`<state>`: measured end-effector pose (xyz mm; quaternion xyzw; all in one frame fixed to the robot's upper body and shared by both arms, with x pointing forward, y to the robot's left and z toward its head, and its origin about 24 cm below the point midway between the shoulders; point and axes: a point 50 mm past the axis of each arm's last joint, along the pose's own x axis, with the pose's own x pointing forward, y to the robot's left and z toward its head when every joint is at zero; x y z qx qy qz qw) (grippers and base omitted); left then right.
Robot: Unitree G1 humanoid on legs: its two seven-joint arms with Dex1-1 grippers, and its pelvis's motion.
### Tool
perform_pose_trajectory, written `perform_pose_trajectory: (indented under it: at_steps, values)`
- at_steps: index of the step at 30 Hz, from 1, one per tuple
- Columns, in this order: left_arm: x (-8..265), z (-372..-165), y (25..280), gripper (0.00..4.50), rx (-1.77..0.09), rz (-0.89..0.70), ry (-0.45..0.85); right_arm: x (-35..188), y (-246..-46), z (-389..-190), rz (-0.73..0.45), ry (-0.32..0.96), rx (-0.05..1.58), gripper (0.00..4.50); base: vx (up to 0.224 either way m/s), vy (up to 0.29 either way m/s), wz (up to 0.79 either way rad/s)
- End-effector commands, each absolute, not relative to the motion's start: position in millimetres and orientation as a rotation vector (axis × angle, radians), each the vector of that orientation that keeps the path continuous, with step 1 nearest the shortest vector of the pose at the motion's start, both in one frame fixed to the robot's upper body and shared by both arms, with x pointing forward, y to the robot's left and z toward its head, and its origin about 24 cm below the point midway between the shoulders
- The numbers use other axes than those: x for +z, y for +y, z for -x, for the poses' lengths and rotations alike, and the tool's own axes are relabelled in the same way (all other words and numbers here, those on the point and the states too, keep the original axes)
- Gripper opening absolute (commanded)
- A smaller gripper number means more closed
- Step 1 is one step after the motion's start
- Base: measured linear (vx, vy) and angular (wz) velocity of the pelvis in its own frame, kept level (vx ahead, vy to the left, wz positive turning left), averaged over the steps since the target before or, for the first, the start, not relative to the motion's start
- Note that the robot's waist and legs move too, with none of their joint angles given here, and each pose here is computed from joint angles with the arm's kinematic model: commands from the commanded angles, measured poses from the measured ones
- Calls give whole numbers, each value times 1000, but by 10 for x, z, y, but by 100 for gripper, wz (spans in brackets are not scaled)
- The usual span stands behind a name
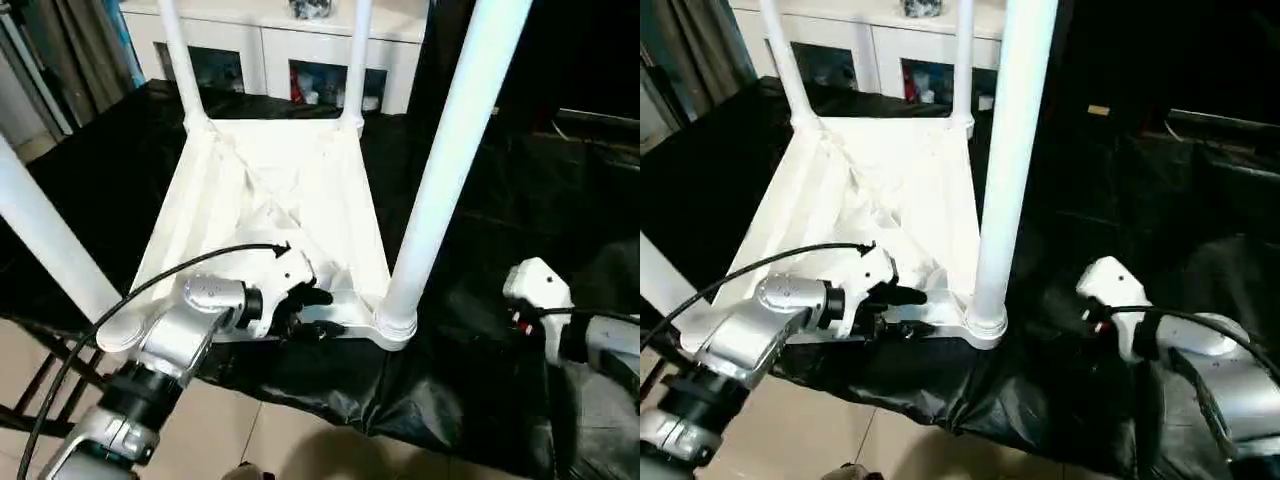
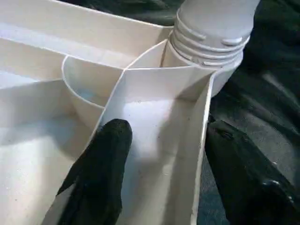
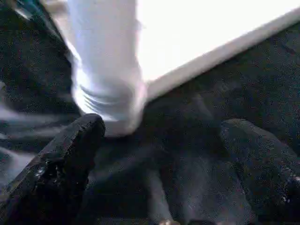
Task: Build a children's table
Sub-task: Rotate table base, then rotate leg to tighten
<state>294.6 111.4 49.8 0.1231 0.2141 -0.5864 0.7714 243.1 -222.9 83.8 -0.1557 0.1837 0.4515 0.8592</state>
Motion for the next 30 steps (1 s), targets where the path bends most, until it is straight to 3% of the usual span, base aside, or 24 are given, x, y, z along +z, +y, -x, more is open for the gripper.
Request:
perform_pose_trajectory:
  at_steps: [1, 8, 19, 30]
  values:
    - [516, -2969, 1145, 248, -1273, -289, 482, 865, -2172, -2417, 326, 387, 990, 450, 0, 0, 0]
    - [449, -2939, 1153, 211, -1278, -278, 520, 836, -2080, -2396, 308, 395, 1018, 450, 0, 0, 0]
    - [429, -2893, 1212, 112, -1318, -279, 577, 810, -2012, -2409, 310, 393, 1022, 450, 0, 0, 0]
    - [385, -2947, 1285, 25, -1350, -364, 542, 745, -1850, -2489, 297, 372, 1034, 450, 0, 0, 0]
